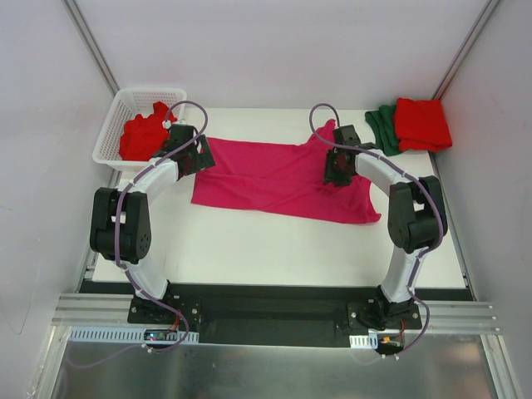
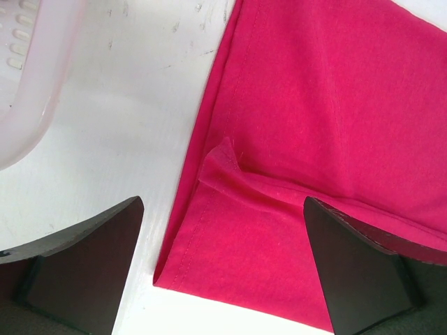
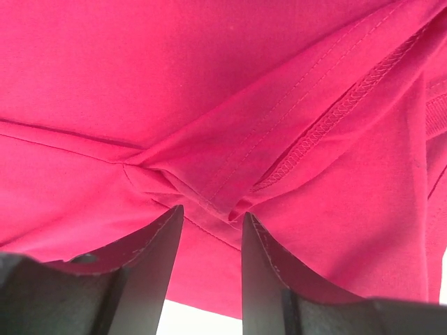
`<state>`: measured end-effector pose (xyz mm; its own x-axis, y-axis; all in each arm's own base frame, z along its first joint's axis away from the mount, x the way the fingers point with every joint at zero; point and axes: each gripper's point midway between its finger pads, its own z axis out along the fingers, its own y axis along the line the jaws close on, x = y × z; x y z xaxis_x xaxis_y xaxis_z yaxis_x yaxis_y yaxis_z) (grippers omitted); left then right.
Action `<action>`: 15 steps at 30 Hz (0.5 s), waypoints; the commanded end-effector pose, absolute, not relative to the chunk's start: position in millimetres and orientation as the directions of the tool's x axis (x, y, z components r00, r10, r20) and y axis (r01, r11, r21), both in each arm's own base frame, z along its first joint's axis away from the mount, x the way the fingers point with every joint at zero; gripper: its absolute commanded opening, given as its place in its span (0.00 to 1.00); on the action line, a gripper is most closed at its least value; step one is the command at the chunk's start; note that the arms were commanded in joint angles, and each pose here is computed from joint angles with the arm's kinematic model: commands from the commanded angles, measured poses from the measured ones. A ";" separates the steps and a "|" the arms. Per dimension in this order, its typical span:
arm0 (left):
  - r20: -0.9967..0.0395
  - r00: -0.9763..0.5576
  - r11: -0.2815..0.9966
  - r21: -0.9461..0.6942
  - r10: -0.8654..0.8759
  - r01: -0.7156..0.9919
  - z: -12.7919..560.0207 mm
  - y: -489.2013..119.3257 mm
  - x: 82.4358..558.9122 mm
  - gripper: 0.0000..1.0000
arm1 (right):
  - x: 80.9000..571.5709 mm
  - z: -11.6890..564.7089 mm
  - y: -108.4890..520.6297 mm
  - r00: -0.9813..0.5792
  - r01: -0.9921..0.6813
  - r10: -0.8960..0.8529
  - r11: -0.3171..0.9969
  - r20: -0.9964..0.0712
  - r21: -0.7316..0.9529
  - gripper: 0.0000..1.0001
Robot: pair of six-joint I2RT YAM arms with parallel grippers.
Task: Fold and stack the t-shirts
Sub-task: Fold the flattened tshirt in 1/3 of the way
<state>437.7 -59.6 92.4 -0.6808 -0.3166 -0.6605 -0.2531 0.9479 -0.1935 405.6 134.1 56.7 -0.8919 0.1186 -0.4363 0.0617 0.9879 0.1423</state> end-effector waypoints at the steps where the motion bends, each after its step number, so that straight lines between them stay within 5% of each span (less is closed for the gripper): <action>1: -0.695 -0.654 0.954 -0.189 -0.298 -0.233 106.8 -60.1 441.1 0.99 | 411.3 55.9 142.3 -0.889 0.056 0.125 0.985 -0.440 0.166 0.42; 12: -0.691 -0.659 0.954 -0.189 -0.299 -0.235 104.3 -60.4 440.6 0.99 | 409.5 51.3 141.8 -0.895 0.061 0.127 0.984 -0.429 0.165 0.38; 15: -0.691 -0.657 0.953 -0.188 -0.300 -0.238 104.0 -59.8 440.2 0.99 | 409.2 50.8 143.5 -0.896 0.057 0.126 0.984 -0.426 0.170 0.27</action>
<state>437.9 -59.6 92.5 -0.6803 -0.3163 -0.6612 -0.2529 0.9480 -0.1933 405.2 136.7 48.3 -0.9000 0.1157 -0.4203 0.0584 0.9875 0.1466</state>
